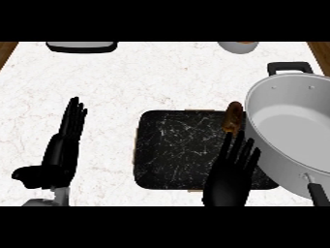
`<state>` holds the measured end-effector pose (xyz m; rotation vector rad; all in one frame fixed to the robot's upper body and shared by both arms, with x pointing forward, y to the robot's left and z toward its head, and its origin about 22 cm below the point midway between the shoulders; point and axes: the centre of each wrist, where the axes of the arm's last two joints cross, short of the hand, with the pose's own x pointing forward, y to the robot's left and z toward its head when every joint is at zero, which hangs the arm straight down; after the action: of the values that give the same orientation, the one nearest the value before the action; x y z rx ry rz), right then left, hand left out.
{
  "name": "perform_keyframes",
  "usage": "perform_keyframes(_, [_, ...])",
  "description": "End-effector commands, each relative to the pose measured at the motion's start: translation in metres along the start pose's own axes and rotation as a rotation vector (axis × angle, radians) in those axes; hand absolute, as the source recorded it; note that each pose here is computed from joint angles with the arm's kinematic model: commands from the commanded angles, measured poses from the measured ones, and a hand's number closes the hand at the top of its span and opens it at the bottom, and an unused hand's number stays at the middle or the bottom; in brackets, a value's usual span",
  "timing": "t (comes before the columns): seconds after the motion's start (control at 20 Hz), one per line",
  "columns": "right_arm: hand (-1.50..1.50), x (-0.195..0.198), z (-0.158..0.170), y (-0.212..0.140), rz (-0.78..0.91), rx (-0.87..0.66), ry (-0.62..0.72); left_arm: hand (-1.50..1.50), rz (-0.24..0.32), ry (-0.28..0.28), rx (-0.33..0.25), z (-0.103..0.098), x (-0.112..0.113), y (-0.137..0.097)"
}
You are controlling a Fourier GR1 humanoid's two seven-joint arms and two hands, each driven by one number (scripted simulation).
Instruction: Pick the sweet potato from the tray and place it in the pot
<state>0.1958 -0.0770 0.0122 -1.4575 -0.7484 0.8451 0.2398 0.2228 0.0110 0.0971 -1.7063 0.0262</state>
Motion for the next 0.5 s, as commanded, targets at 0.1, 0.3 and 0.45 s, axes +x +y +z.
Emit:
perform_keyframes(0.1, [-1.50,0.018,-0.015,-0.006,0.067,0.028,0.223,0.00,0.001,0.001,-0.010,0.000,0.002,-0.004])
perform_keyframes(0.3, [-1.50,0.012,-0.005,0.009,0.077,0.042,0.228,0.00,0.001,0.001,0.005,-0.006,-0.002,0.000])
perform_keyframes(0.45, [-1.50,0.015,-0.012,0.010,0.077,0.052,0.231,0.00,-0.002,0.010,-0.001,0.002,0.001,-0.007])
